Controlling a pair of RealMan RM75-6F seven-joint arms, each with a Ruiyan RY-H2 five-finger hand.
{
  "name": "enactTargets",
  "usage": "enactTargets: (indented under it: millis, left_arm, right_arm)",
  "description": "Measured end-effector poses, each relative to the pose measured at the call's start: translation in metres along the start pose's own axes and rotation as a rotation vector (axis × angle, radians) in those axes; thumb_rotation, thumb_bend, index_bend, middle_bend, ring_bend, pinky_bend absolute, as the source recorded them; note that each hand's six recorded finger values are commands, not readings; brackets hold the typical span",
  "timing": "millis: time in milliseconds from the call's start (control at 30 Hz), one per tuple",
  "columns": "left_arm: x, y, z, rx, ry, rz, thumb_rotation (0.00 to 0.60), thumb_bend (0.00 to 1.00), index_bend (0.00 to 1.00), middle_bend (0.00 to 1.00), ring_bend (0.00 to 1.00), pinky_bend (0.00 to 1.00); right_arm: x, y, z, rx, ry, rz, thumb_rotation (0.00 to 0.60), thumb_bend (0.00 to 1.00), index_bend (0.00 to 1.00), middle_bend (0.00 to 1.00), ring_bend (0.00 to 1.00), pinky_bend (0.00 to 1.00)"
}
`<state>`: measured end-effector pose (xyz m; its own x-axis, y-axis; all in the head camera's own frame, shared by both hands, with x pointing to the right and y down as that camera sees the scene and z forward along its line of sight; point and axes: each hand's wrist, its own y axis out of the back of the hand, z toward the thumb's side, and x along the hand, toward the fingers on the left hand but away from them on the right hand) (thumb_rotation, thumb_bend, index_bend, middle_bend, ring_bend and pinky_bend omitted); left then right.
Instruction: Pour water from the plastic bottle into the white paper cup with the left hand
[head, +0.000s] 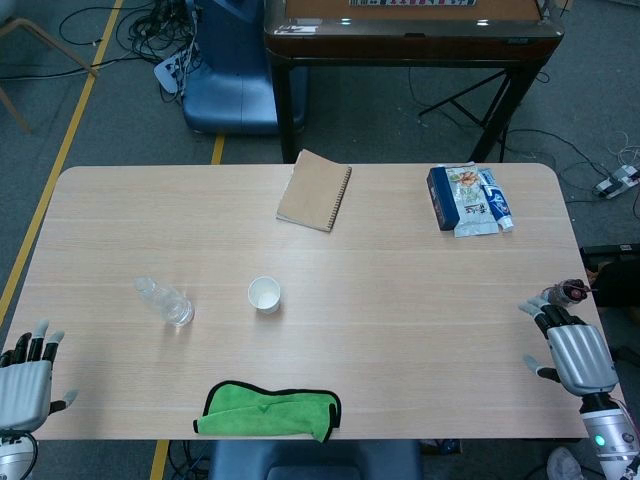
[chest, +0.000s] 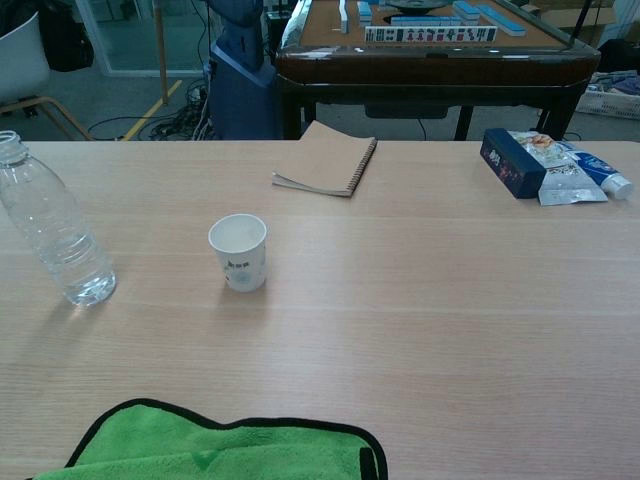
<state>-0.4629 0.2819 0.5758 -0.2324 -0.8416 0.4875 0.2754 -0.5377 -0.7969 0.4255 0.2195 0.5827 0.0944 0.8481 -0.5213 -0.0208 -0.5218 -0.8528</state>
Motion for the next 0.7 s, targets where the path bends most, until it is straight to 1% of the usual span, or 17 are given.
enactTargets:
  millis: [300, 433, 567, 700]
  left_arm:
    - [0.002, -0.004, 0.003, 0.000, -0.002, -0.003, 0.600, 0.00, 0.20, 0.08, 0.11, 0.24]
    - [0.005, -0.003, 0.006, -0.021, -0.006, 0.008, 0.600, 0.00, 0.20, 0.08, 0.11, 0.25]
    - [0.011, -0.001, 0.012, -0.068, -0.015, 0.014, 0.600, 0.00, 0.20, 0.08, 0.12, 0.25]
    - [0.023, 0.002, 0.023, -0.146, -0.041, 0.011, 0.600, 0.00, 0.20, 0.09, 0.12, 0.26]
  right_arm:
    - [0.001, 0.001, 0.001, -0.004, 0.003, -0.003, 0.600, 0.17, 0.23, 0.21, 0.22, 0.47]
    - [0.000, 0.001, -0.002, -0.008, -0.007, 0.001, 0.600, 0.17, 0.23, 0.21, 0.22, 0.47]
    - [0.001, 0.001, -0.001, -0.010, -0.002, -0.001, 0.600, 0.17, 0.23, 0.21, 0.22, 0.47]
    - [0.001, 0.003, -0.001, -0.012, 0.000, -0.004, 0.600, 0.17, 0.23, 0.21, 0.22, 0.47]
